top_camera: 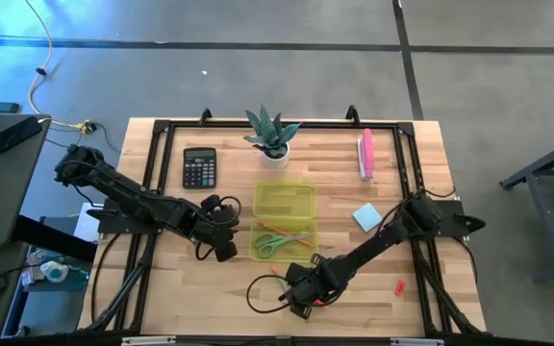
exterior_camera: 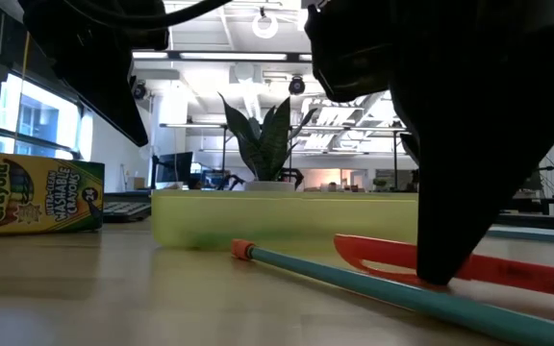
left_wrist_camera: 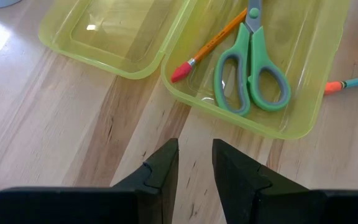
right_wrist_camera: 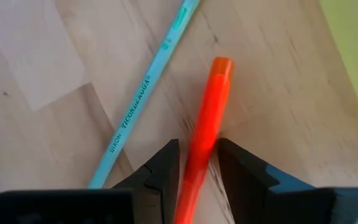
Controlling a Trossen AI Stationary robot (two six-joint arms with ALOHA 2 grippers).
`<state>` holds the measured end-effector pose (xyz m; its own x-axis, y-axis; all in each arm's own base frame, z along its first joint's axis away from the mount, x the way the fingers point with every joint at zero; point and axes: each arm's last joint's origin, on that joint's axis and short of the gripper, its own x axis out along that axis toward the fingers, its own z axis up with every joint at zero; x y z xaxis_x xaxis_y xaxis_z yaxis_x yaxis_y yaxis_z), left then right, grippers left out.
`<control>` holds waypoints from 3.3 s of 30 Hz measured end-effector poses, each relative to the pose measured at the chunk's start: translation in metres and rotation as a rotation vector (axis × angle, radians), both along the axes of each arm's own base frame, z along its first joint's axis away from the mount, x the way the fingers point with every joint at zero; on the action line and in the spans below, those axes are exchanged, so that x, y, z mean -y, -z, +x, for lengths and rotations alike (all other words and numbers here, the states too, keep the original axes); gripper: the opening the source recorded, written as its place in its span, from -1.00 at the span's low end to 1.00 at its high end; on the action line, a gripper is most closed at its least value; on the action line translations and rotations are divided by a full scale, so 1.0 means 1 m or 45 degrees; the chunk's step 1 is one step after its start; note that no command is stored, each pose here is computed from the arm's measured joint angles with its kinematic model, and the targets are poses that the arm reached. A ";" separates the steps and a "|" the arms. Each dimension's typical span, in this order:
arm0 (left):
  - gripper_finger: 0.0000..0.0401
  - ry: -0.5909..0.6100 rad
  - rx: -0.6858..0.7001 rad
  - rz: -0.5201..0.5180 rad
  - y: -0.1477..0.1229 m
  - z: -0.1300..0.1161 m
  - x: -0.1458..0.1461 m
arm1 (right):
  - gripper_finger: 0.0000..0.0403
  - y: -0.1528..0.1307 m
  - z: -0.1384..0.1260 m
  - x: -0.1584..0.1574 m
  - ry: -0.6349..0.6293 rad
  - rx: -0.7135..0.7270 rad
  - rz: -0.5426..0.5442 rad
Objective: Pack school essentials
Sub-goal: Put the pen into the yellow box, then put the blue pencil into the yellow box
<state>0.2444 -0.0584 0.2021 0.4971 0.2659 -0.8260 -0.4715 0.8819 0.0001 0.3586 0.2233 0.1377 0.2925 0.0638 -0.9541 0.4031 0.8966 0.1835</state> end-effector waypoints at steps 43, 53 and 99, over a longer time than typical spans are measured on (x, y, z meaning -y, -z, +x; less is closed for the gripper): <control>-0.55 0.001 0.001 0.000 0.000 0.000 0.000 | -0.83 -0.076 0.022 0.093 -0.409 0.308 -0.635; -0.55 0.001 0.001 0.000 0.000 0.000 0.000 | -0.81 -0.056 0.027 0.131 -0.383 0.243 -0.388; -0.48 0.696 0.334 0.323 -0.024 0.029 0.015 | -0.24 -0.183 -0.053 0.138 -0.199 0.531 -0.502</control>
<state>0.2734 -0.0738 0.2264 0.7921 0.0884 -0.6039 0.0321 0.9821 0.1858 0.3054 0.0857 0.3205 0.6633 -0.1996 -0.7212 0.2262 0.9722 -0.0609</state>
